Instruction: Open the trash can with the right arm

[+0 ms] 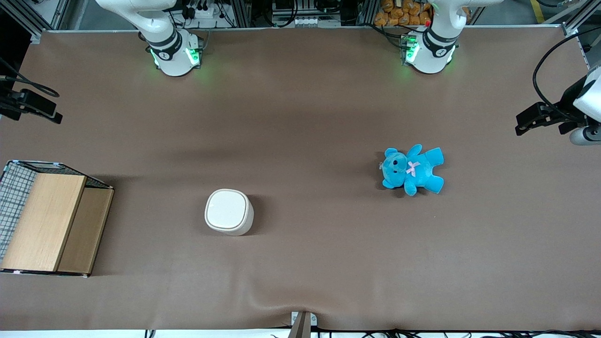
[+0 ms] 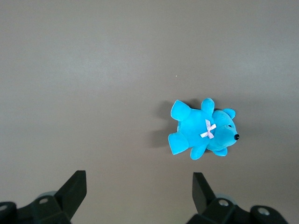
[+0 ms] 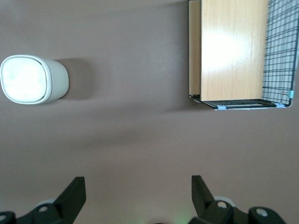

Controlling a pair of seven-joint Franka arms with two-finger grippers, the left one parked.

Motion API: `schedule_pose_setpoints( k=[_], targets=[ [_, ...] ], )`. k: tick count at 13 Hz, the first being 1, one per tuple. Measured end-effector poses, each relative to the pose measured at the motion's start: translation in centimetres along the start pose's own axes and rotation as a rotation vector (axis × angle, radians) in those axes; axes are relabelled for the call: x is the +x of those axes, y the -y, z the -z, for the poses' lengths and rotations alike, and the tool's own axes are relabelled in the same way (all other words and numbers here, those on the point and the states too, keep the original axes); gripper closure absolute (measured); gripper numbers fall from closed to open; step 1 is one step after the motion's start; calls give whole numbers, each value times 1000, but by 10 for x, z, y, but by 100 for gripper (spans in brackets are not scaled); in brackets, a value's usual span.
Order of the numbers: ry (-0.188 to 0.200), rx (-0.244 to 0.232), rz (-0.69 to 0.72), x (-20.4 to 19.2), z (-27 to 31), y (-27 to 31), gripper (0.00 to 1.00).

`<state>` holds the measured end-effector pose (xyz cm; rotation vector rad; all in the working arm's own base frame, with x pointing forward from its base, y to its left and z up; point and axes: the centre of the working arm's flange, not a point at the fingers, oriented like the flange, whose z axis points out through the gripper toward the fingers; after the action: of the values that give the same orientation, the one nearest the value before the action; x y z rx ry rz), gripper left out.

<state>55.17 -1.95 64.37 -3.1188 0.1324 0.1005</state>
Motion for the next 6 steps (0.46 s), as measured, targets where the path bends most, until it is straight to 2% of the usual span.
schedule_pose_setpoints(
  k=[6],
  targets=[
    [105, -39, 210, 15, -66, 135, 0]
  ],
)
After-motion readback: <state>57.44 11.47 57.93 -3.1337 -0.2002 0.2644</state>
